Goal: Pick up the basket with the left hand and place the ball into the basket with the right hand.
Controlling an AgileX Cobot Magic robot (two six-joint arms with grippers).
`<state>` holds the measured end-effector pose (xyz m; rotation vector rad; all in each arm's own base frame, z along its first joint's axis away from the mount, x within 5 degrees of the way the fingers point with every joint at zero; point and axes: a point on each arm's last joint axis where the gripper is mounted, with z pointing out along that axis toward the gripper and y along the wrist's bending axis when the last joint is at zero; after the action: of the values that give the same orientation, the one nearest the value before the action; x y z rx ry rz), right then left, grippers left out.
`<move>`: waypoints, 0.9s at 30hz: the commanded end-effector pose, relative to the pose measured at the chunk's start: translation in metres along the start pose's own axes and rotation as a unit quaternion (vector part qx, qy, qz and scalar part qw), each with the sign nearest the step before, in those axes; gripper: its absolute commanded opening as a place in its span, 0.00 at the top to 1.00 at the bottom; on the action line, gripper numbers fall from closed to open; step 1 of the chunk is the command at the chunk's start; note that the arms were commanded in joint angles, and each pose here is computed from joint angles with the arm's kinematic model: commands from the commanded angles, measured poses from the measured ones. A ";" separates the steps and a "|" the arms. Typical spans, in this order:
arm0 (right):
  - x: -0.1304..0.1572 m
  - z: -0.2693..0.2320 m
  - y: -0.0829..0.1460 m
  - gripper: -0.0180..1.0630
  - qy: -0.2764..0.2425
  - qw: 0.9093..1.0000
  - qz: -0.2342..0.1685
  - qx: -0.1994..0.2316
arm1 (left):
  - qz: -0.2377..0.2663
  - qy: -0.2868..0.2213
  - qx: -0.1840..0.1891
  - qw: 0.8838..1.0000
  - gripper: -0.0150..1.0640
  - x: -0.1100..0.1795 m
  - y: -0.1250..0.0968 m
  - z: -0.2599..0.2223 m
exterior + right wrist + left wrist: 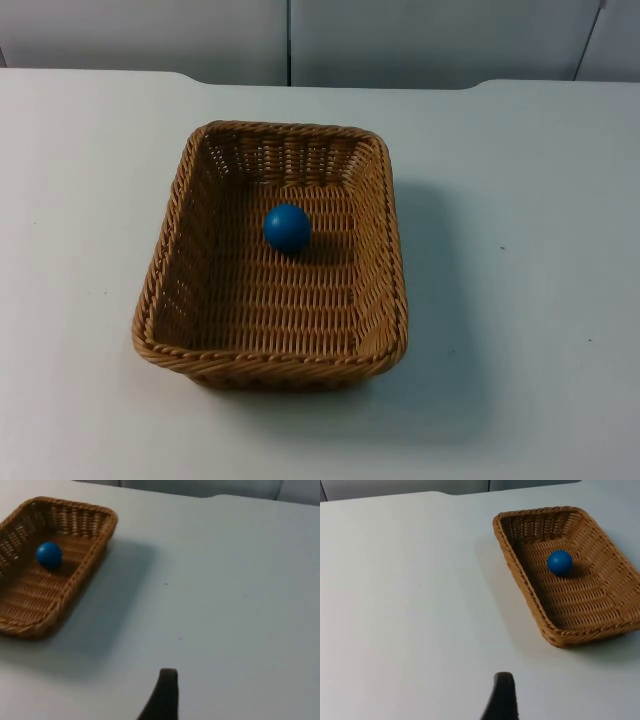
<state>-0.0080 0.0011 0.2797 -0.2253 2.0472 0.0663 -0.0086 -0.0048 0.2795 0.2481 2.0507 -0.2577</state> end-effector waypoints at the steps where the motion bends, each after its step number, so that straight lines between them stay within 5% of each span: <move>1: 0.000 0.001 0.001 0.26 -0.004 1.000 0.014 0.021 | -0.003 -0.006 0.005 1.000 0.36 0.000 -0.001 0.000; 15: 0.000 0.001 0.001 0.26 -0.002 0.998 0.034 0.059 | -0.004 -0.007 0.003 1.000 0.36 0.000 -0.001 0.000; 27: 0.000 0.001 0.001 0.26 -0.002 0.998 0.034 0.059 | -0.039 -0.013 -0.064 0.997 0.36 -0.001 -0.002 0.002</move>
<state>-0.0078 0.0023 0.2797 -0.0894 2.0569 -0.0109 -0.0078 -0.0062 0.2795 0.0961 2.0576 -0.1690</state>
